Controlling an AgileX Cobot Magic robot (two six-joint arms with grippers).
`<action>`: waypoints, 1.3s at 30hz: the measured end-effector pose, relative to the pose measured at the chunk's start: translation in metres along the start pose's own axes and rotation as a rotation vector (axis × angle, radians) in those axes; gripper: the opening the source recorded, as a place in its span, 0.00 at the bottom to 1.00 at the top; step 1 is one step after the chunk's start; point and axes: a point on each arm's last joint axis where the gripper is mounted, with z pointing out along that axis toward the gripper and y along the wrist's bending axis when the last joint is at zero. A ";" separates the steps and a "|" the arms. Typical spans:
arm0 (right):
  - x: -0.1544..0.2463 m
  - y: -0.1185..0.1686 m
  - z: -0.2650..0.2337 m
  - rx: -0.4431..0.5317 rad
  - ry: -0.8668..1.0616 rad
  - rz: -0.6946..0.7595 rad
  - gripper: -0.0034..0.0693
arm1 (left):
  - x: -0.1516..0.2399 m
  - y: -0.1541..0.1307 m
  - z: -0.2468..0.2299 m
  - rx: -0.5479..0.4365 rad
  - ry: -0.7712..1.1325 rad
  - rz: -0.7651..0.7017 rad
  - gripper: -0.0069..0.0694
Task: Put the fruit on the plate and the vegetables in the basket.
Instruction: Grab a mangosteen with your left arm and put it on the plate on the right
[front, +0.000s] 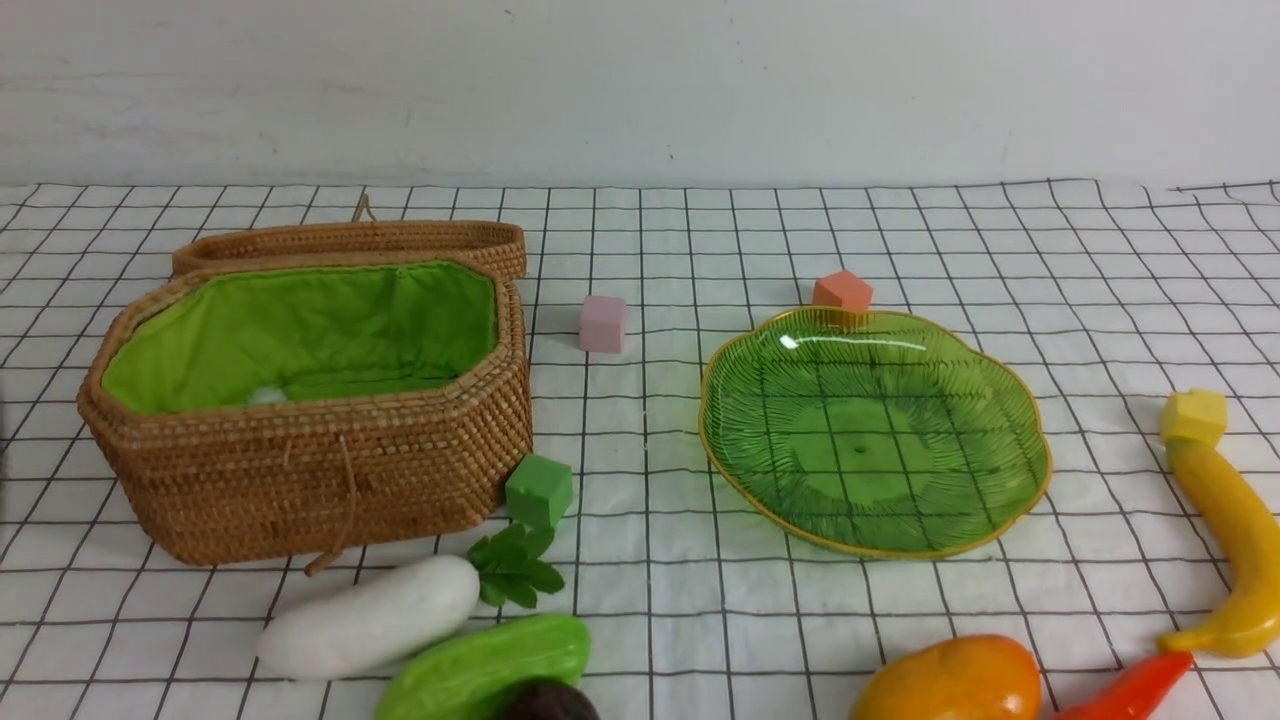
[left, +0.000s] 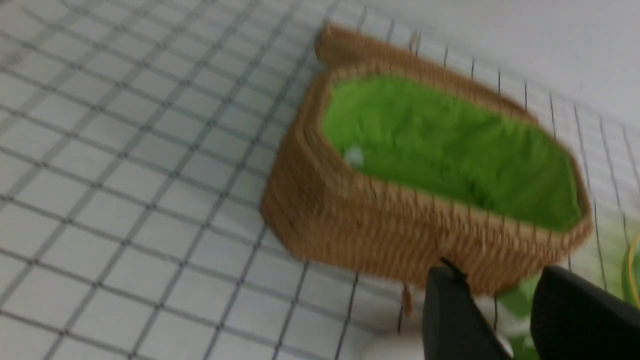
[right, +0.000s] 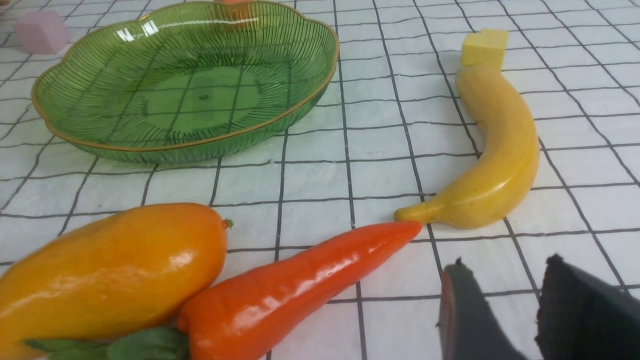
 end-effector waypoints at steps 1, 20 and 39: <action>0.000 0.000 0.000 0.000 0.000 0.000 0.38 | 0.002 -0.001 0.002 -0.003 0.021 0.005 0.40; 0.000 0.000 0.000 0.000 0.000 -0.001 0.38 | 0.110 -0.130 0.106 0.108 0.763 0.433 0.95; 0.000 0.000 0.000 0.000 0.000 -0.001 0.38 | 0.149 -0.151 0.166 0.008 0.874 0.492 0.82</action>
